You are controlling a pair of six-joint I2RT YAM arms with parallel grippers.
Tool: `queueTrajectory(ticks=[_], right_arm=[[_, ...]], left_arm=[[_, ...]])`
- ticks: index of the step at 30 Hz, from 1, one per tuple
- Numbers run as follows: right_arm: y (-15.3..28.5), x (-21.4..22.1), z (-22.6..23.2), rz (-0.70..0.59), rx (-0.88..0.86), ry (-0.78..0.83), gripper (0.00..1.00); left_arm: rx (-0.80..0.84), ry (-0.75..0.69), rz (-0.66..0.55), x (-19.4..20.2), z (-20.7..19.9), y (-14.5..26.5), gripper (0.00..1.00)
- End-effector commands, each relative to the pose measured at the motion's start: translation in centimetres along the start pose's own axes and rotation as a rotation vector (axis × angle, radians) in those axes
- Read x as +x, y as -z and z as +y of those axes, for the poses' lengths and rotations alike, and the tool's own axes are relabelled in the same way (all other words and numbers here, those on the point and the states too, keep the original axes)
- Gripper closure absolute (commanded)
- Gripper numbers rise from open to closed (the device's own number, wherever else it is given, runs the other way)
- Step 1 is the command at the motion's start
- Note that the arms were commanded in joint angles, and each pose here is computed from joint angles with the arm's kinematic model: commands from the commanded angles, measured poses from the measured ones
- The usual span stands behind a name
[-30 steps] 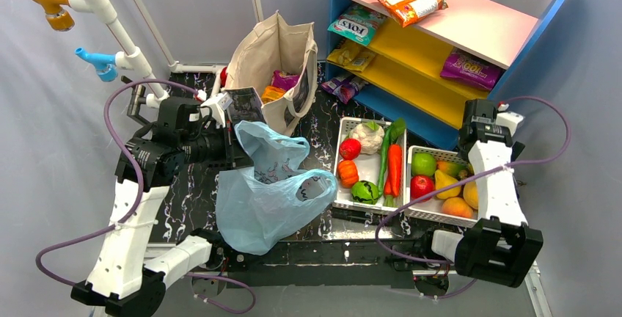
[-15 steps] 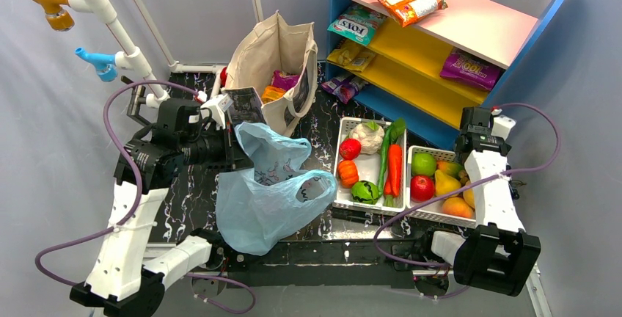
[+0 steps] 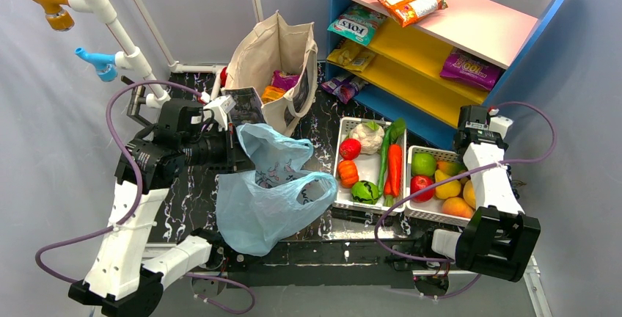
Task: Place the food into the grocery bag and tie it
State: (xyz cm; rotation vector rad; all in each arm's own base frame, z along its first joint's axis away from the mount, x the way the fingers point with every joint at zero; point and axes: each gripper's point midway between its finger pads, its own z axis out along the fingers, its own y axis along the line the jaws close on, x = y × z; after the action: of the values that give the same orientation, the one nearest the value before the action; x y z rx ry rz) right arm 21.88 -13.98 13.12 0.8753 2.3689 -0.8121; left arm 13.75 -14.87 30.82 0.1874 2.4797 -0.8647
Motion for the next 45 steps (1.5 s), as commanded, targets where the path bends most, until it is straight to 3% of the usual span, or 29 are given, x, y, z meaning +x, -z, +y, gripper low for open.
queueTrajectory(ticks=[1, 11, 17, 21, 30, 31, 35, 38, 45], right_arm=[[0.1, -1.5, -1.0, -0.043, 0.049, -0.02, 0.45], [-0.1, -0.4, -1.8, -0.018, 0.085, 0.002, 0.46], [-0.1, -0.5, -1.6, -0.016, 0.078, -0.008, 0.6], [0.0, 0.1, -1.5, 0.017, 0.076, -0.018, 0.62], [0.2, 0.1, -1.8, 0.029, 0.094, -0.034, 0.54], [0.1, 0.1, -1.8, 0.029, 0.096, -0.033, 0.56], [0.1, 0.1, -1.9, 0.027, 0.094, -0.035, 0.82], [0.4, -0.2, -1.9, 0.013, 0.087, -0.042, 0.96], [2.1, -2.4, -2.2, -0.032, 0.057, -0.064, 0.99]], left_arm=[[0.015, -0.007, 0.023, 0.5, -0.4, 0.3, 1.0], [0.003, -0.011, 0.029, 0.5, -0.2, 0.2, 1.0], [-0.007, -0.015, 0.024, 0.7, 0.0, 0.4, 1.0], [-0.012, -0.013, 0.026, 0.8, 0.1, 0.5, 1.0], [-0.017, -0.009, 0.029, 1.0, 0.2, 0.5, 1.0], [-0.017, -0.009, 0.029, 1.0, 0.2, 0.5, 1.0], [-0.02, -0.009, 0.029, 1.1, 0.2, 0.6, 1.0], [-0.021, -0.007, 0.031, 1.2, 0.3, 0.6, 1.0], [-0.014, -0.002, 0.037, 1.2, 0.2, 0.4, 1.0]])
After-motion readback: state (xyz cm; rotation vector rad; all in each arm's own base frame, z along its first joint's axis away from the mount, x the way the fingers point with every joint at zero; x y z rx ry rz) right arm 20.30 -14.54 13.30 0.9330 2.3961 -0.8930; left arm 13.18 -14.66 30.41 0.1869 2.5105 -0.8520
